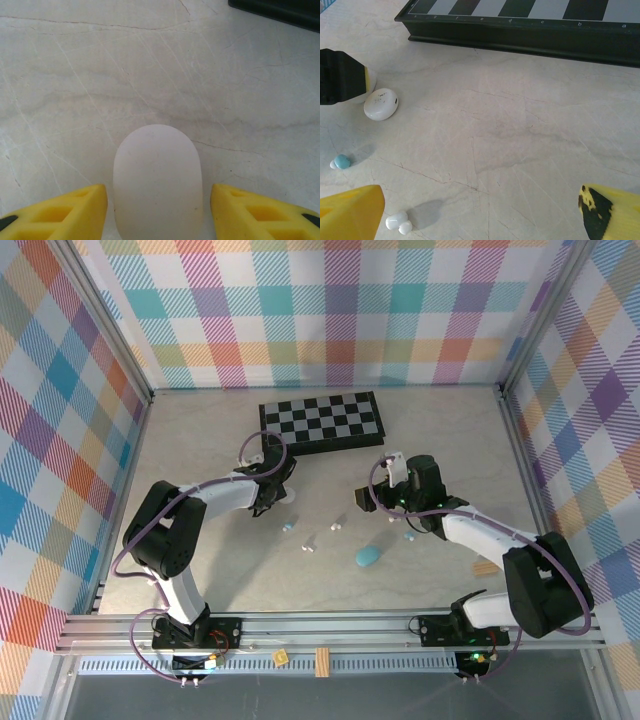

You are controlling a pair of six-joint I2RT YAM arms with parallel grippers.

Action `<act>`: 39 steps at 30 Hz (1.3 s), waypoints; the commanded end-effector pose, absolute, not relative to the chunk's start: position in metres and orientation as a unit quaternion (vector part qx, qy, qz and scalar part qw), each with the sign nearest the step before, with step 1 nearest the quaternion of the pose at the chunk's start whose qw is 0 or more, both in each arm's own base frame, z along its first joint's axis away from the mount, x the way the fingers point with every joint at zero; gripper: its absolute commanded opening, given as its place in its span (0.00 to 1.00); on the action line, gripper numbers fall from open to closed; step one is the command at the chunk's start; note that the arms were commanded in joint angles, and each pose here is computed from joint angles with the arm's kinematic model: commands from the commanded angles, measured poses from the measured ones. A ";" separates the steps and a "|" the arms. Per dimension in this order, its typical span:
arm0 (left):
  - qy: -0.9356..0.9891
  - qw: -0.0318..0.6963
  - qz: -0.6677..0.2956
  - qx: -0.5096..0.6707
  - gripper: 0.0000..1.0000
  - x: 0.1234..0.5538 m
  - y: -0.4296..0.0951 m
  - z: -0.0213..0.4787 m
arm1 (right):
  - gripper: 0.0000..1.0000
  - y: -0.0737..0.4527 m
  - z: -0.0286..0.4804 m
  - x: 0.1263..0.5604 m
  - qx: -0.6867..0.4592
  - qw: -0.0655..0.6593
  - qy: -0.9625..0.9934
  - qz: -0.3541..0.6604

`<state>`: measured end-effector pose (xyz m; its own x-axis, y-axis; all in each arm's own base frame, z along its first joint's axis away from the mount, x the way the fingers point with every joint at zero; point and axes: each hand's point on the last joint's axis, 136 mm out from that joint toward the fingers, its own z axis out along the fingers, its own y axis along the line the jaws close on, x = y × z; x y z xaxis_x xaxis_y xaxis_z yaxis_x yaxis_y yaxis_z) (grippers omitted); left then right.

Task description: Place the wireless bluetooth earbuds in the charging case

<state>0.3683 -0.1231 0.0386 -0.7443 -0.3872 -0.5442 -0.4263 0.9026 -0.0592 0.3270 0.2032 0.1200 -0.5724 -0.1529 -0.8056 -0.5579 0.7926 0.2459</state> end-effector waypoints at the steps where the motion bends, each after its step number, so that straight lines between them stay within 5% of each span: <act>1: 0.936 0.269 0.038 -0.225 0.56 0.365 -0.120 0.024 | 0.99 0.210 0.131 0.332 -0.211 0.424 0.844 0.252; 20: 0.934 0.302 0.015 -0.192 0.40 0.370 -0.126 0.057 | 0.99 0.211 0.144 0.333 -0.189 0.428 0.843 0.265; 28: 0.910 0.410 -0.064 -0.001 0.40 0.382 -0.178 0.138 | 0.99 0.218 0.182 0.332 -0.097 0.392 0.846 0.347; 39: 0.785 0.448 -0.271 0.332 0.42 0.327 -0.289 0.202 | 0.99 0.236 0.224 0.318 -0.037 0.249 0.861 0.442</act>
